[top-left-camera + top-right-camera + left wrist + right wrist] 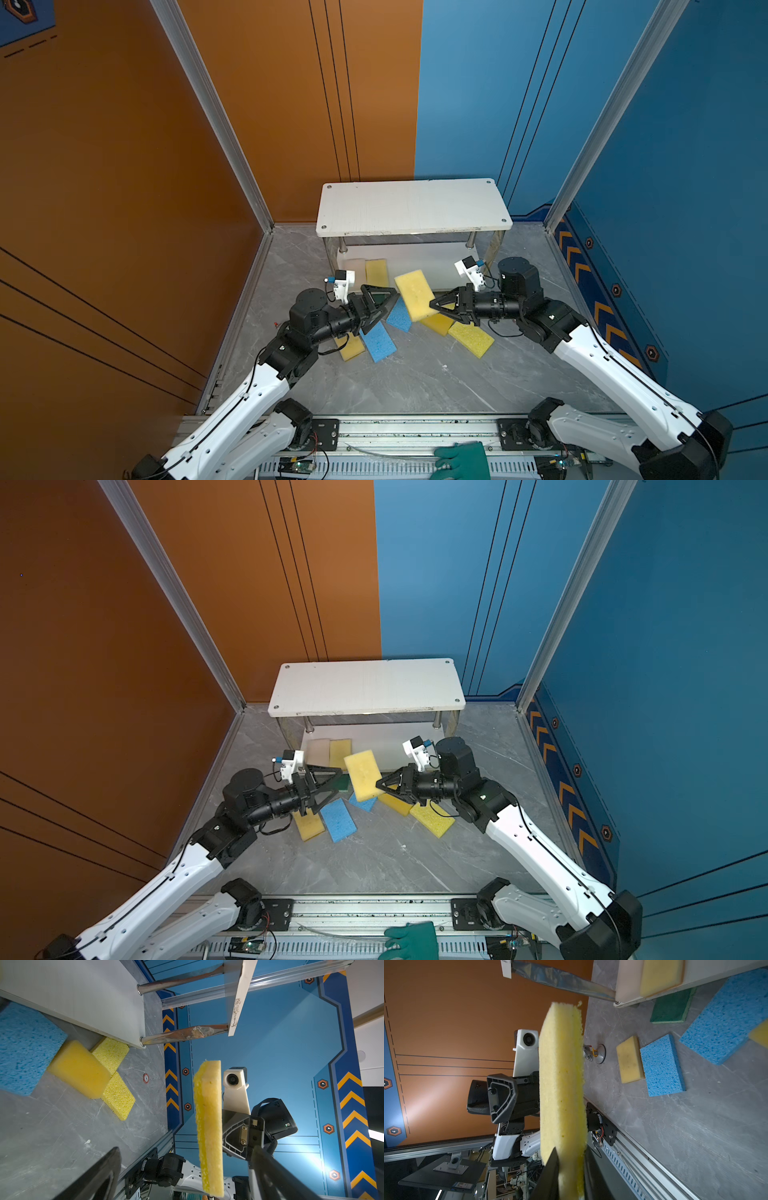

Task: Place and organize the cleaning sponges onto the shelf
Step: 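Withdraw the left gripper while the right gripper carries the sponge to the shelf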

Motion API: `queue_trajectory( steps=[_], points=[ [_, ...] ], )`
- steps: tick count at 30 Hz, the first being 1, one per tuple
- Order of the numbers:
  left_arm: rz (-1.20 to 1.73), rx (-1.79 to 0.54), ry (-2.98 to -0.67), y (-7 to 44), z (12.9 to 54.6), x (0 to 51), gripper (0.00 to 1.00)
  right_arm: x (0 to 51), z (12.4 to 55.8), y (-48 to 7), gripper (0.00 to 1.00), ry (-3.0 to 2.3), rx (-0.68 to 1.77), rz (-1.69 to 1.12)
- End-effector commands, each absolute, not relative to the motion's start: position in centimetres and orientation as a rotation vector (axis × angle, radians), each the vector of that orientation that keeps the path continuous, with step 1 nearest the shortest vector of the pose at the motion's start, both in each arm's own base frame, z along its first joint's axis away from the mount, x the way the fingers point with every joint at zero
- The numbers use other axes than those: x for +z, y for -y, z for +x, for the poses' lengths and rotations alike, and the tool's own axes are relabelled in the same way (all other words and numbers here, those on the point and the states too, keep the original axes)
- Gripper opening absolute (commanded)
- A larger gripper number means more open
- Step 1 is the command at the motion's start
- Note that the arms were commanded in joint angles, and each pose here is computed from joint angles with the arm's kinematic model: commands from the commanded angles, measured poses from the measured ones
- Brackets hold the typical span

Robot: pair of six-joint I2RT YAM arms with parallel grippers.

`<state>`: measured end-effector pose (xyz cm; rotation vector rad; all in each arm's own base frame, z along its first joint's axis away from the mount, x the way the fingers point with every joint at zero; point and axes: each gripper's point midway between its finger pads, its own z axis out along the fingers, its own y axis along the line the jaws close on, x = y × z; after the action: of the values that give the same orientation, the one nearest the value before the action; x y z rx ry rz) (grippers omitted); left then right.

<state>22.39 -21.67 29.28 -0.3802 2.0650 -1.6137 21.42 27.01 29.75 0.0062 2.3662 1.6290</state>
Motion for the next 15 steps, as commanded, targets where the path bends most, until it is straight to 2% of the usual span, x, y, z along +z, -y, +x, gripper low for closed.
queue_trajectory(
  steps=[1,6,15],
  points=[
    [-0.421,-1.295,-2.2,18.0,21.2,26.3,0.98,28.6,23.9,-26.3,0.21,-2.346,1.505,0.116],
    [-0.51,-1.141,-2.235,14.5,19.6,25.0,0.98,25.9,26.4,-25.3,0.21,-2.376,1.307,0.244],
    [-0.546,-1.138,-2.258,13.6,17.8,23.8,0.98,22.9,30.4,-26.5,0.2,-2.371,1.083,0.242]
  ],
)
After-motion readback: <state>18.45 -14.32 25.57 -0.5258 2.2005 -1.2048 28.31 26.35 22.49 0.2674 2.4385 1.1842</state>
